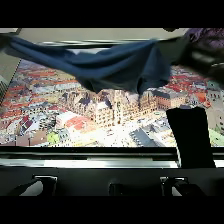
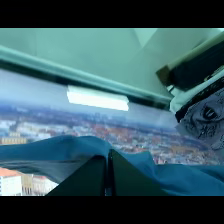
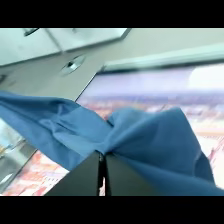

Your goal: Fold the clothes and pants, and hang the long-sleeved shirts on hangers.

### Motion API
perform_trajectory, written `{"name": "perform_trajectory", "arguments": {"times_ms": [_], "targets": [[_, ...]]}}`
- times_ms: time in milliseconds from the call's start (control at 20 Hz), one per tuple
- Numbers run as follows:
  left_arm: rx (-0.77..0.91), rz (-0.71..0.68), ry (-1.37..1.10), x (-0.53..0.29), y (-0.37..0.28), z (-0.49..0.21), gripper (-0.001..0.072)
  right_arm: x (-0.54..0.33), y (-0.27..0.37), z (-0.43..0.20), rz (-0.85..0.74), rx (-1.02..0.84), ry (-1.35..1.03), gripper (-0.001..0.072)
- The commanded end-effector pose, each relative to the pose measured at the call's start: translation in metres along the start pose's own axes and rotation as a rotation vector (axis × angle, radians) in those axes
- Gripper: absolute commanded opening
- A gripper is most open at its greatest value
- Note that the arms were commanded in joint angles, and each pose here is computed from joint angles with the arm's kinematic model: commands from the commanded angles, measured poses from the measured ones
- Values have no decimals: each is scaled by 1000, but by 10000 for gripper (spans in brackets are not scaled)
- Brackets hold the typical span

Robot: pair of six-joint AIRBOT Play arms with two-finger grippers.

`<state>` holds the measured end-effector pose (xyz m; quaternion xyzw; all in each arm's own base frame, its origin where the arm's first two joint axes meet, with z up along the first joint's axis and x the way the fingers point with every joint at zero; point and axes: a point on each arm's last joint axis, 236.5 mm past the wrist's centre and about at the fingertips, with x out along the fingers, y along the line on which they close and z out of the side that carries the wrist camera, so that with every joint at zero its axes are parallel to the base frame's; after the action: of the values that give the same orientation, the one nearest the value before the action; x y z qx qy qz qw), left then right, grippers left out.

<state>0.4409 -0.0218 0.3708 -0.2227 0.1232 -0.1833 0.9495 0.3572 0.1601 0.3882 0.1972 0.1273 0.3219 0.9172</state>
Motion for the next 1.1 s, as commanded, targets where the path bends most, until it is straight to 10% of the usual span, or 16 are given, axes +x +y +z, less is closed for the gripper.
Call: {"name": "perform_trajectory", "arguments": {"times_ms": [0, 450, 1050], "targets": [[109, 1, -155, -73, -69, 43, 14, -84, 34, 58, -169, -176, -133, 24], [112, 239, -76, -114, -44, 8, 15, -55, -24, 64, -304, 37, -114, 24], [-391, 449, 727, 56, 187, -342, 15, 157, -273, -297, -538, 667, 792, 24]]}}
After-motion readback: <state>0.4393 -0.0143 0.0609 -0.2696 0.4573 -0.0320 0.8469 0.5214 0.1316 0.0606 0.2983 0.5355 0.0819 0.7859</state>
